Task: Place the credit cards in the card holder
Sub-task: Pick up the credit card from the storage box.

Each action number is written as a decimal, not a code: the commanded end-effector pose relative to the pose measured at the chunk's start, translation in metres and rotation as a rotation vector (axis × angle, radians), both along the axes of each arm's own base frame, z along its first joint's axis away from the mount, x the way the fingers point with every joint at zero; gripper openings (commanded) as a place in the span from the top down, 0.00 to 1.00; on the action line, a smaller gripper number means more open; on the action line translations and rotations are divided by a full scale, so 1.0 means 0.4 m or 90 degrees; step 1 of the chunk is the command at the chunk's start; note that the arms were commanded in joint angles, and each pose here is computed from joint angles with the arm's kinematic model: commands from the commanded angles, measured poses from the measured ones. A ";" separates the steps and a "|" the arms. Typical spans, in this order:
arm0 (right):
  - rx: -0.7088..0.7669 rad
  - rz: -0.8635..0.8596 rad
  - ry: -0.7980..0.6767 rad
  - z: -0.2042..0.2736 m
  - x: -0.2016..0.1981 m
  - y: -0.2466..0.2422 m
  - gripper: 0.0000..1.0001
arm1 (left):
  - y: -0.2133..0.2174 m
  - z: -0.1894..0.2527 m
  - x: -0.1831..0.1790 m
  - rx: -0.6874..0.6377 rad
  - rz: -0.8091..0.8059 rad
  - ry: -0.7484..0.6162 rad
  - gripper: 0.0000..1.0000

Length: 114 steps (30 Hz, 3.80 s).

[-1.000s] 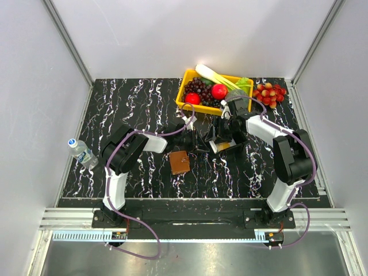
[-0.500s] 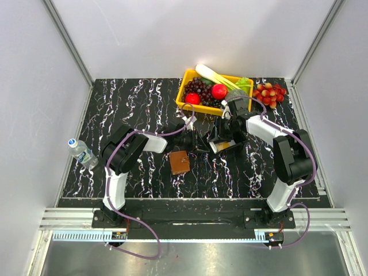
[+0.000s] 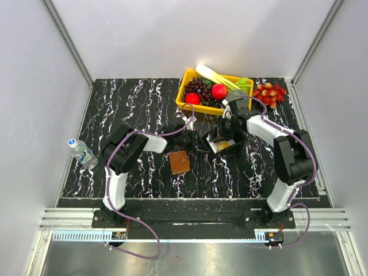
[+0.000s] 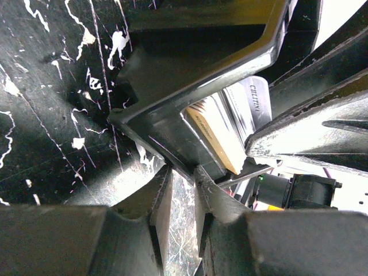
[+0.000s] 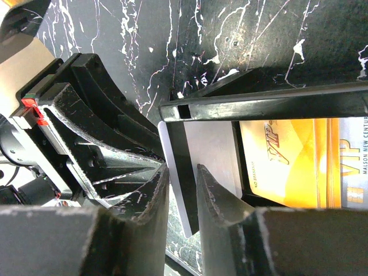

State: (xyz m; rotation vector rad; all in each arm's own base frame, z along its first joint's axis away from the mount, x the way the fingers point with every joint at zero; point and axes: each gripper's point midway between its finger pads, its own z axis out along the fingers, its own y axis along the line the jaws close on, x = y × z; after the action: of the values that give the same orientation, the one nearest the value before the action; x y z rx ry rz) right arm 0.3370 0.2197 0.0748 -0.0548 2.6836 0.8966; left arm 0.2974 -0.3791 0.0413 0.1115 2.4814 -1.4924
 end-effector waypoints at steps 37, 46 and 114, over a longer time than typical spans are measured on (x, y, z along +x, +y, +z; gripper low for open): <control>0.125 -0.012 -0.045 0.130 0.020 0.034 0.82 | -0.048 0.056 0.025 -0.059 -0.019 -0.048 0.78; 0.129 -0.039 -0.053 0.138 0.029 0.018 0.82 | -0.048 0.054 0.020 -0.060 -0.022 -0.046 0.78; -0.189 0.009 -0.022 -0.042 0.011 -0.106 0.89 | -0.053 0.057 0.020 -0.074 -0.022 -0.041 0.78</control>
State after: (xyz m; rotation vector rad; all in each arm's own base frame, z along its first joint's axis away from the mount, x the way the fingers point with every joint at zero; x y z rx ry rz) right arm 0.3419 0.1820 0.0568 -0.0880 2.7394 0.5744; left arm 0.2998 -0.3861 0.0419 0.0869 2.4646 -1.5455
